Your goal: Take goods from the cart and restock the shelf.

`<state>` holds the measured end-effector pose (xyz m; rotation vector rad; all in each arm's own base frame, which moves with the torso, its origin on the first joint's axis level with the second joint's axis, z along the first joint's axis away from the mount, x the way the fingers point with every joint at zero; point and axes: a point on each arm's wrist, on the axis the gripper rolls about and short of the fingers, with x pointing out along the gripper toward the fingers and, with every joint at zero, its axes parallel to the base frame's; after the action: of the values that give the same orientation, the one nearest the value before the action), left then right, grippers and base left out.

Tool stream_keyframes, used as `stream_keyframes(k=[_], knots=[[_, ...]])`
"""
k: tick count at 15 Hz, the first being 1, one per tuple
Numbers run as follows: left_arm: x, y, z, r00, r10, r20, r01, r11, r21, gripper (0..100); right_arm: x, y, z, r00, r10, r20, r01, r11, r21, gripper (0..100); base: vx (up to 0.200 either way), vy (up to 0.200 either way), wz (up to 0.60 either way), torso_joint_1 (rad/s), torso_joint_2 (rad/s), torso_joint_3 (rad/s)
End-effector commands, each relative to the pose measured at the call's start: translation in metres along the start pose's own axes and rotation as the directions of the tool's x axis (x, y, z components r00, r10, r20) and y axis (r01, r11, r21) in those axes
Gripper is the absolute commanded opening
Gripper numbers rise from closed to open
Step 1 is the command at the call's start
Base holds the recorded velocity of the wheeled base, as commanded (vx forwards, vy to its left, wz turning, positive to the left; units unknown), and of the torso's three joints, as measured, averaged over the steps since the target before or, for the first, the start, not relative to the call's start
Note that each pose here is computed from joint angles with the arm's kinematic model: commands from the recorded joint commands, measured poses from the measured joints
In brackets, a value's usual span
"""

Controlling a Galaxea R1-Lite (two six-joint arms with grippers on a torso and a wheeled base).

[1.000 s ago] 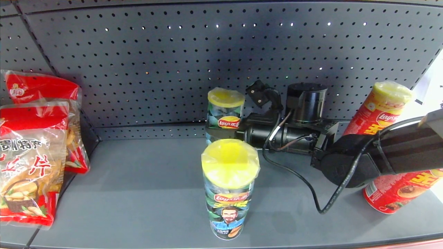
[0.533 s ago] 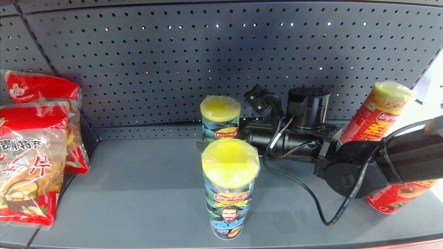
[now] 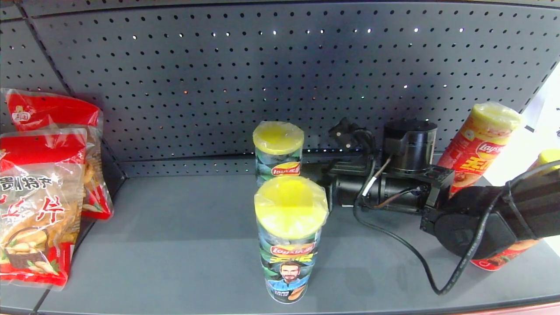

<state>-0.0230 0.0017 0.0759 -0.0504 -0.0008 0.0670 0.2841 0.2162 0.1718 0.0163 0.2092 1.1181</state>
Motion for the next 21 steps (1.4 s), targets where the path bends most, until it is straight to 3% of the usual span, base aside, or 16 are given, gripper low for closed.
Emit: stream_keyframes(k=[1,14,21], knots=[[0.0,0.0,0.0,1.0,0.0,0.001,0.0,1.0,0.0,100,-0.023,-0.012,0.004,0.998,-0.062,0.012,0.062,0.998,0.003,100,0.0,0.0,0.0,0.0,0.0,0.0],[0.0,0.0,0.0,1.0,0.0,0.001,0.0,1.0,0.0,100,-0.065,-0.002,0.005,0.994,-0.107,0.019,0.106,0.994,0.008,100,0.0,0.0,0.0,0.0,0.0,0.0],[0.0,0.0,0.0,1.0,0.001,-0.001,-0.001,1.0,0.0,100,-0.068,-0.034,-0.009,0.981,-0.191,-0.019,0.192,0.981,0.026,100,0.0,0.0,0.0,0.0,0.0,0.0]])
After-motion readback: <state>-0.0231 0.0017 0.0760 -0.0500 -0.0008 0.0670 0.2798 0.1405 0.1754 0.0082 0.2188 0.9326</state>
